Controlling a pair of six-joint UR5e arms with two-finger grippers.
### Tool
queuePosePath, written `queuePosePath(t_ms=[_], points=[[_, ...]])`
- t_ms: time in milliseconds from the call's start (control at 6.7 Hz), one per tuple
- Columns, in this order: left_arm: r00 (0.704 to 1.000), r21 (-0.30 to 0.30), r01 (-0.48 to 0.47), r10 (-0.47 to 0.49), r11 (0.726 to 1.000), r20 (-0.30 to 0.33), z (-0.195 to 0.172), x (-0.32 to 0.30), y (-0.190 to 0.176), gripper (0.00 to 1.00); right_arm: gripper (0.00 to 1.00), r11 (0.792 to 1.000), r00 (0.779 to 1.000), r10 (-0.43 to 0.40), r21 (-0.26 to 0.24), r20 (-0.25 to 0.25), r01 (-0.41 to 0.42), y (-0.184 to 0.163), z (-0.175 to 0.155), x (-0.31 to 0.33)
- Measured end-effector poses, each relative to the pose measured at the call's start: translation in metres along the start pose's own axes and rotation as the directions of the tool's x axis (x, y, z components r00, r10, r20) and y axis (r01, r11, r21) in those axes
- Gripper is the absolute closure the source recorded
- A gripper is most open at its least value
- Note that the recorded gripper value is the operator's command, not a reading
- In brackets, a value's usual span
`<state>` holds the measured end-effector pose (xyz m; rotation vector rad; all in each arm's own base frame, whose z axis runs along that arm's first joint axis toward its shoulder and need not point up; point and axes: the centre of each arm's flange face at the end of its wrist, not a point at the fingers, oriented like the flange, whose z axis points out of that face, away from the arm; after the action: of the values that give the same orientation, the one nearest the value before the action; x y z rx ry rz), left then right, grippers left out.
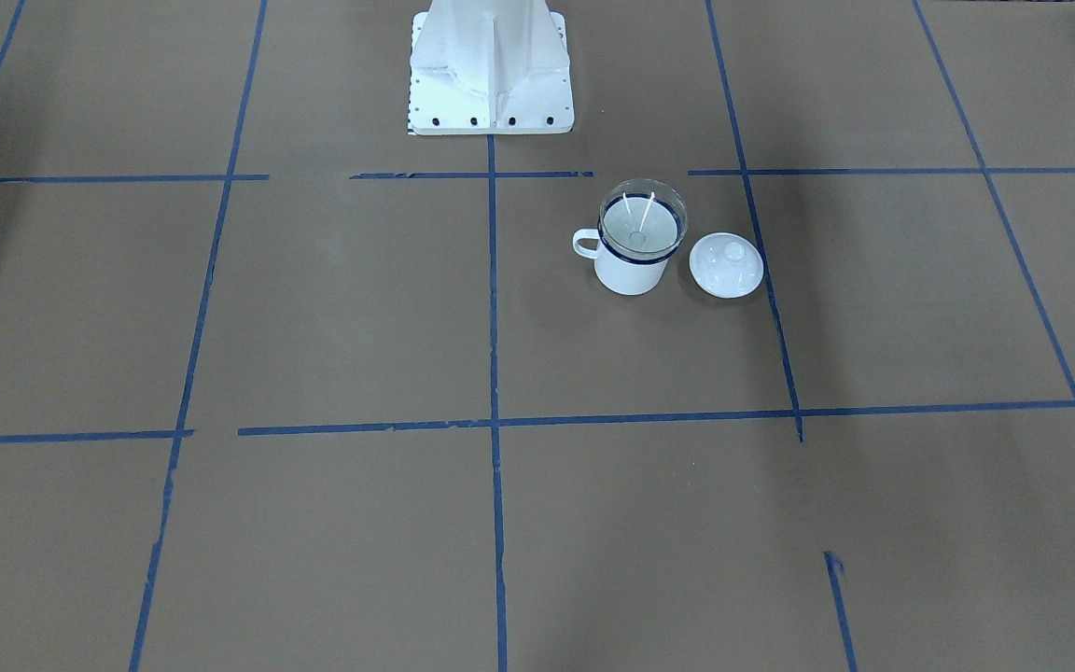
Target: Remove funnel from cup
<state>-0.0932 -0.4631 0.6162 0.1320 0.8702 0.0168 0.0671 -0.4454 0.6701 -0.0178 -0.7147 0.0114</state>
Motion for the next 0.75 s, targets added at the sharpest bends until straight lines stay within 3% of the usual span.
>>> queuePosePath(t_ms=[448, 597, 746], points=[[1.000, 0.027, -0.020, 0.020, 0.999, -0.004, -0.001, 0.005, 0.005, 0.00, 0.00, 1.000, 1.000, 0.001, -0.001, 0.000, -0.001, 0.000, 0.000, 0.000], [1.000, 0.076, 0.002, -0.002, 0.997, -0.002, -0.010, 0.023, -0.006, 0.00, 0.00, 1.000, 1.000, 0.001, -0.001, 0.000, -0.001, 0.000, 0.000, 0.000], [0.996, 0.117, 0.093, -0.091, 0.989, -0.021, -0.019, 0.058, -0.016, 0.00, 0.00, 1.000, 1.000, 0.001, -0.001, 0.000, -0.001, 0.000, 0.000, 0.000]])
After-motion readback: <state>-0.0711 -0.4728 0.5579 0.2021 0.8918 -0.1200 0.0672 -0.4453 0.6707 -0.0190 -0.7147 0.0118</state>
